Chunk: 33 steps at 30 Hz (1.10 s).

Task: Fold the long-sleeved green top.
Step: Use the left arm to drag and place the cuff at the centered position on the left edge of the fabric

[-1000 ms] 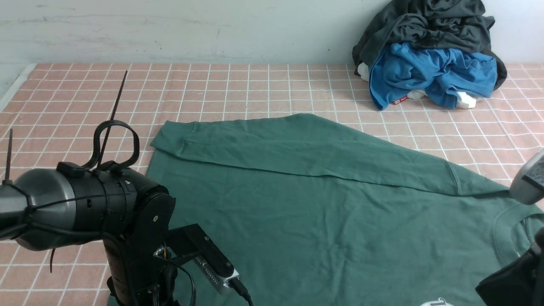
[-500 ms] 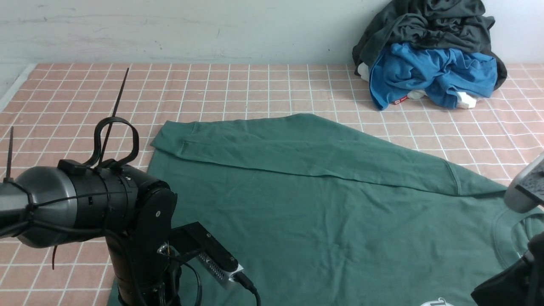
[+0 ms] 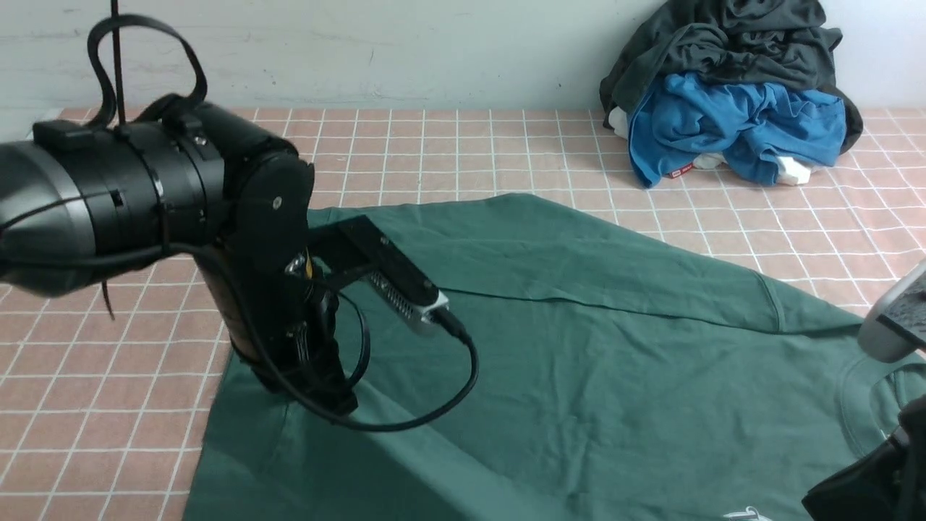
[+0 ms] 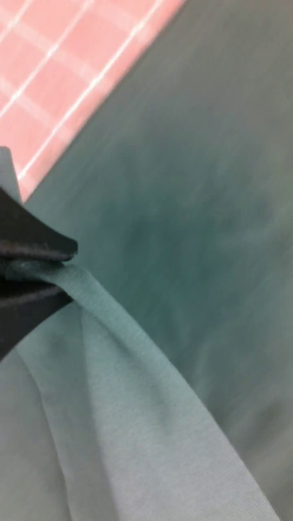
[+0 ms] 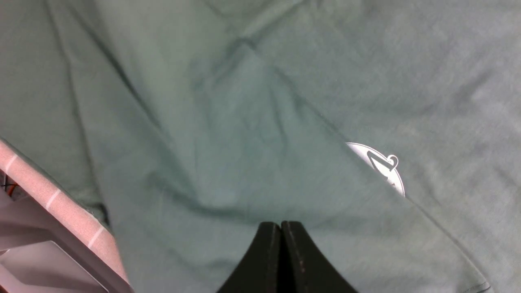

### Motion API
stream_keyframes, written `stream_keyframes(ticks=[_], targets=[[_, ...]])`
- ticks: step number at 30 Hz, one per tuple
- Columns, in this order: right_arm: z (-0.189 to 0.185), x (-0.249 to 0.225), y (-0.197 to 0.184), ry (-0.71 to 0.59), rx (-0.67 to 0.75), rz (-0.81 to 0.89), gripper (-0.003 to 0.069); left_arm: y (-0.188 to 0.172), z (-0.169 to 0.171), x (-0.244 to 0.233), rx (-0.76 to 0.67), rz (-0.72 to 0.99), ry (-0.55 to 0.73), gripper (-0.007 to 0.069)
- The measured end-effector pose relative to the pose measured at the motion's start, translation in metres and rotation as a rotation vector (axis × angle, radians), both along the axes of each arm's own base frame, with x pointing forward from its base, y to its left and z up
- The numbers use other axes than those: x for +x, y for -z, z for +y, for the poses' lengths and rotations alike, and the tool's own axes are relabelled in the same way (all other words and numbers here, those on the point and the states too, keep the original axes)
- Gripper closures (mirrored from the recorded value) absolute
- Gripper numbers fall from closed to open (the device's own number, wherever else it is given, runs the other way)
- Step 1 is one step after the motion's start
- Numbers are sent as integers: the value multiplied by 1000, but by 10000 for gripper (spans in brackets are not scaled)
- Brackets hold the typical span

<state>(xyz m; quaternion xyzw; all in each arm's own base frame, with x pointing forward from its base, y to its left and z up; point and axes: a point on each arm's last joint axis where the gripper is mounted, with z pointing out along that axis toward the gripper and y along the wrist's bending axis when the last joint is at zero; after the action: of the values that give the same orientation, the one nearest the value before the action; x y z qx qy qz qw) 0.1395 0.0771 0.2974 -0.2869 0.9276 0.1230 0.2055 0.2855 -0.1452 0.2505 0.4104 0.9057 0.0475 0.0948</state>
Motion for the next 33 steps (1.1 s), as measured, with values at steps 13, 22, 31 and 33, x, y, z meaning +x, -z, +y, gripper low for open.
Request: stream_keyframes(ticks=[13, 22, 31, 33], targets=[[-1, -2, -1, 0, 4, -9, 673, 25, -7, 52, 71, 37, -31, 597], [-2, -5, -4, 0, 11, -27, 673, 52, 3, 71, 74, 64, -82, 501], [-3, -4, -4, 0, 0, -30, 673, 39, 21, 94, 20, 26, -262, 252], [-4, -3, -6, 8, -13, -33, 673, 33, 29, 104, 3, 2, -292, 240]])
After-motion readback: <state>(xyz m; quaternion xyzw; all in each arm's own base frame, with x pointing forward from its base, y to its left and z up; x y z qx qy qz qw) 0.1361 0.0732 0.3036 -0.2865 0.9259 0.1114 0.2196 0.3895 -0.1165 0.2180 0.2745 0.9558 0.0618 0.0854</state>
